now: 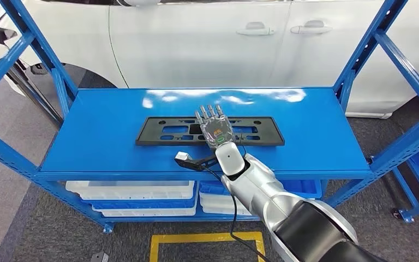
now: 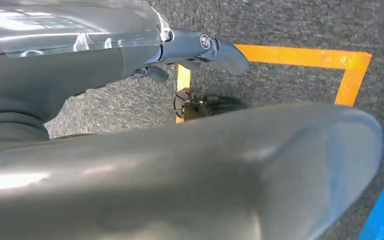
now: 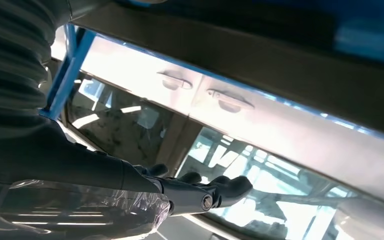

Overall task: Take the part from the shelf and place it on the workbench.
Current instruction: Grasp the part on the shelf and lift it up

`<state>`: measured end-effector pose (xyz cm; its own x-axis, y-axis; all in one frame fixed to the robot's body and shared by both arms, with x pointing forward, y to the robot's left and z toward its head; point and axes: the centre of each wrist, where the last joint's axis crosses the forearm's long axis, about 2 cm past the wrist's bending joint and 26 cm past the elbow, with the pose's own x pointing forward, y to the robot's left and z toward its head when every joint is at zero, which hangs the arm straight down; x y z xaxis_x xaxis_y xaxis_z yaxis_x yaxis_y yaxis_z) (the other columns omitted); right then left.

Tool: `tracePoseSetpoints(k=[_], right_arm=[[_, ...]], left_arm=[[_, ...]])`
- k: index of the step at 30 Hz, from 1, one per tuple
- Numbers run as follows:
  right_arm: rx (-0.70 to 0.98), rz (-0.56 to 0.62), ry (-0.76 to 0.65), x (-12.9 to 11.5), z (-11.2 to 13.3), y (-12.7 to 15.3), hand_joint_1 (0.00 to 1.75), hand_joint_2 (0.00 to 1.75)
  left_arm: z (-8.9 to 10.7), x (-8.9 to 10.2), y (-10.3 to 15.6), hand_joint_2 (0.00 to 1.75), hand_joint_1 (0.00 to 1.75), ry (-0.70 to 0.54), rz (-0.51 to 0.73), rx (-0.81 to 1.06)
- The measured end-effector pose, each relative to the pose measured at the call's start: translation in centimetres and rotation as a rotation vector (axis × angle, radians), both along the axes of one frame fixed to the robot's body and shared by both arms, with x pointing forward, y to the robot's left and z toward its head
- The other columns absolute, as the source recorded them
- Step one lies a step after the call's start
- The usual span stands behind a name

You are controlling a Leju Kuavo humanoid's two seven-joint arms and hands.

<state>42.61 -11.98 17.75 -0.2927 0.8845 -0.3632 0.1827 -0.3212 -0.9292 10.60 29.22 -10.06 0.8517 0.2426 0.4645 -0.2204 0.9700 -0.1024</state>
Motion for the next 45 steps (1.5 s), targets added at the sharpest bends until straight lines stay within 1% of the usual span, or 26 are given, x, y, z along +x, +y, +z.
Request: tracePoseSetpoints(k=[8, 9, 12, 13, 21, 34, 42, 45], right_arm=[[-0.021, 0.022, 0.040, 0.1, 0.2, 0.3, 0.02, 1.75], [-0.023, 0.022, 0.047, 0.0, 0.1, 0.3, 0.38, 1.75], [-0.029, 0.012, 0.076, -0.1, 0.0, 0.4, 1.60, 1.75], [-0.033, 0.007, 0.088, 0.0, 0.0, 0.4, 1.64, 1.75], [-0.042, -0.014, 0.113, 0.1, 0.5, 0.7, 1.75, 1.75], [-0.047, -0.027, 0.113, 0.2, 0.8, 1.0, 1.75, 1.75], [-0.044, -0.029, 0.114, 0.3, 0.9, 0.7, 1.75, 1.75], [-0.042, -0.026, 0.105, 0.5, 1.2, 0.7, 1.75, 1.75]], left_arm=[[0.1, 0.4, -0.1, 0.00, 0.00, -0.008, 0.002, -0.008], [0.1, 0.4, -0.1, 0.00, 0.00, -0.009, 0.004, -0.009], [0.1, 0.3, -0.1, 0.00, 0.00, -0.010, 0.011, -0.014], [0.1, 0.3, -0.2, 0.00, 0.00, -0.011, 0.014, -0.017], [0.1, 0.4, -0.3, 0.00, 0.00, -0.023, 0.028, -0.024], [0.1, 0.4, 0.0, 0.00, 0.00, -0.057, 0.047, -0.022], [0.2, 0.7, -0.1, 0.00, 0.00, -0.166, 0.028, -0.039], [0.2, 0.8, -0.2, 0.00, 0.00, -0.179, 0.004, -0.030]])
